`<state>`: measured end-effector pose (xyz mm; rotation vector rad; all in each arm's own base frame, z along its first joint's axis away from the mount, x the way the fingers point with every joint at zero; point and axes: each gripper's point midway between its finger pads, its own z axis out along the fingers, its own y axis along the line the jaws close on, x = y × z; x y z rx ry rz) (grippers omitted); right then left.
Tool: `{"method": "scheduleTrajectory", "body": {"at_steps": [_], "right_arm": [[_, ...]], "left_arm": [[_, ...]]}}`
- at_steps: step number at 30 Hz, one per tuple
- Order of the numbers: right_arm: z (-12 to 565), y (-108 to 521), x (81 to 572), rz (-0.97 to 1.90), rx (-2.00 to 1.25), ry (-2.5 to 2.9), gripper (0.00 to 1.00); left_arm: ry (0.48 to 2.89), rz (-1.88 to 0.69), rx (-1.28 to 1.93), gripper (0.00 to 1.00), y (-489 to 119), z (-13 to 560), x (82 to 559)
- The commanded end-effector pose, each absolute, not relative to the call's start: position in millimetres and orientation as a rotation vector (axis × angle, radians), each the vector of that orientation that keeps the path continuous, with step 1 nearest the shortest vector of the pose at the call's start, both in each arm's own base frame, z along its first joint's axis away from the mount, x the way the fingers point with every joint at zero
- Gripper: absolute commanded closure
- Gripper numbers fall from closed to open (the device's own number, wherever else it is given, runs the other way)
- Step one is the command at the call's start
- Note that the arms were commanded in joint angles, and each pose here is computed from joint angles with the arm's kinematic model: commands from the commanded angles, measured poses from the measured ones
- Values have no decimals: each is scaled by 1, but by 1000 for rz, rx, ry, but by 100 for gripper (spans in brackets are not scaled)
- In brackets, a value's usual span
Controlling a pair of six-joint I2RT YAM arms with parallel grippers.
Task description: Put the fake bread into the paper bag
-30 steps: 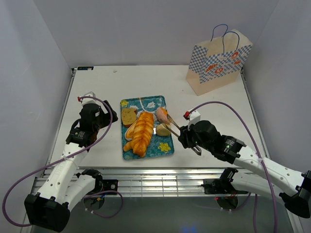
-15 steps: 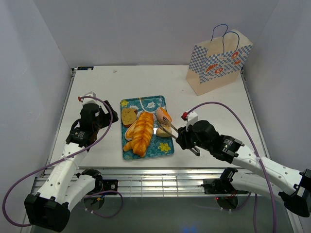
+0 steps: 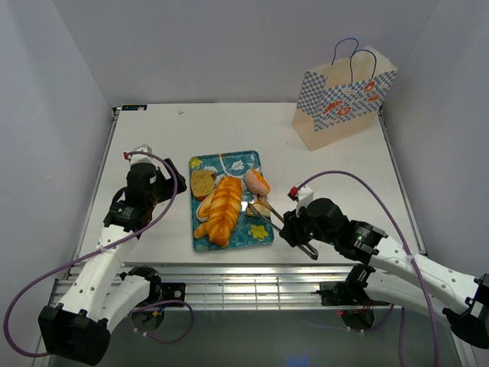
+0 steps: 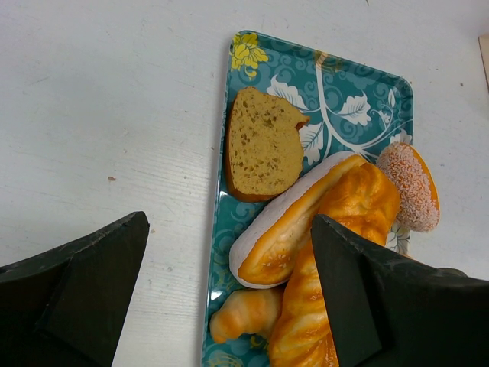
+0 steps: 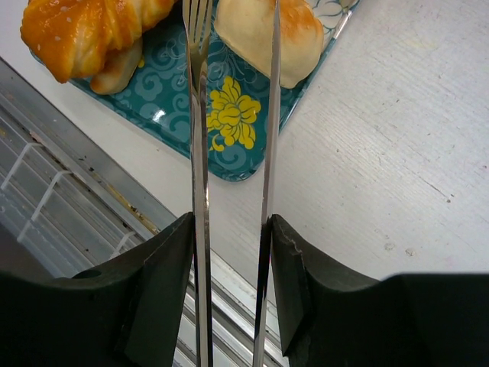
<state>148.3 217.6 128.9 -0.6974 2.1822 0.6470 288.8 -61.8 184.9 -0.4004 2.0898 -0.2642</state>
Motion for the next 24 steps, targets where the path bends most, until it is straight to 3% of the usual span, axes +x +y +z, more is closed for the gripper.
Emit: {"method": "scheduleTrajectory", "body": {"at_steps": [1, 15, 24], "right_arm": [[131, 215, 145, 658, -681, 2175, 51], [125, 206, 153, 565, -637, 2204, 51], [108, 205, 149, 545, -644, 2256, 63]], "left_arm": [[2054, -289, -378, 2, -65, 196, 292], [2053, -296, -374, 2, -66, 197, 292], [2052, -298, -373, 2, -66, 197, 292]]}}
